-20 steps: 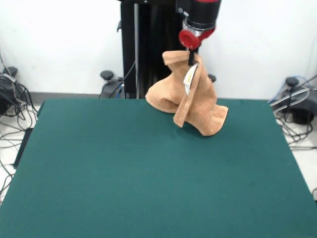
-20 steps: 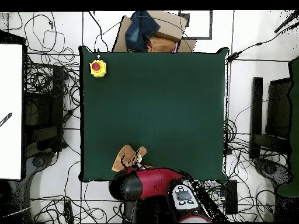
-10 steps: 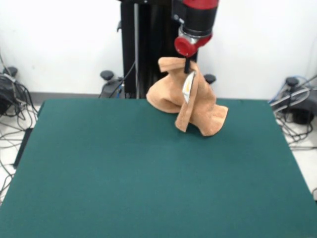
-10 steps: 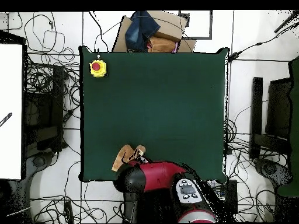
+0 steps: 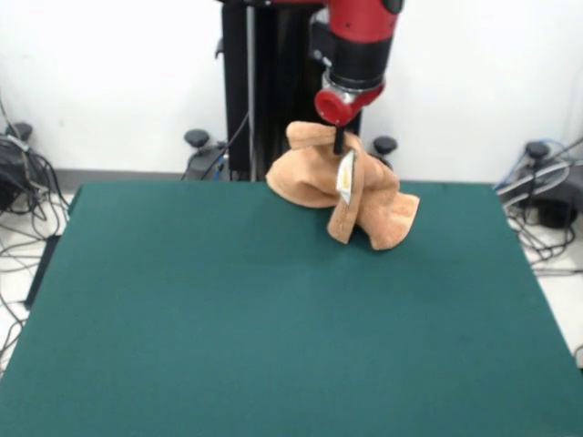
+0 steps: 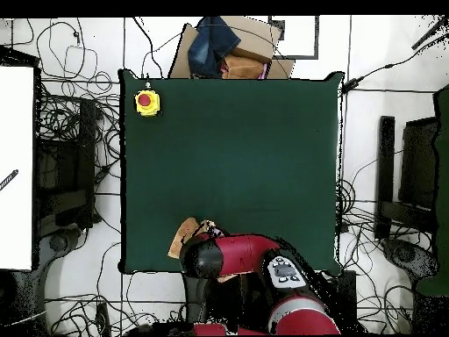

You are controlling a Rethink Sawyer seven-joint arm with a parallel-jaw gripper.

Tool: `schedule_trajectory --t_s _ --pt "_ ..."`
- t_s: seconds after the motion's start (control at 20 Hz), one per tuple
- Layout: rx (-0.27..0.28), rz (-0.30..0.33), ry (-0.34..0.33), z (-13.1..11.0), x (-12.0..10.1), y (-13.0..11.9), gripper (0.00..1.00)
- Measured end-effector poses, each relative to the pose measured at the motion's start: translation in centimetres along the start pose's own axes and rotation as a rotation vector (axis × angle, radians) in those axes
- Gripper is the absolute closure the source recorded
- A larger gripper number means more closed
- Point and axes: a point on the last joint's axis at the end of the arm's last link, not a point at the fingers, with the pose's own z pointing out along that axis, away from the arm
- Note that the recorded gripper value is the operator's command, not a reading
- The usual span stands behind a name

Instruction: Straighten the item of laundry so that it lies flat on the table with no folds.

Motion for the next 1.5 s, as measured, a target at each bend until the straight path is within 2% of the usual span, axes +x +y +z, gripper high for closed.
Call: schedule_trajectory --t_s 0.85,1.5 --pt "0.003 0.037 -0.009 2.6 0.0 -3.2 1.0" --pt "0.017 0.055 -0.01 2.9 0.0 -5.3 1.0"
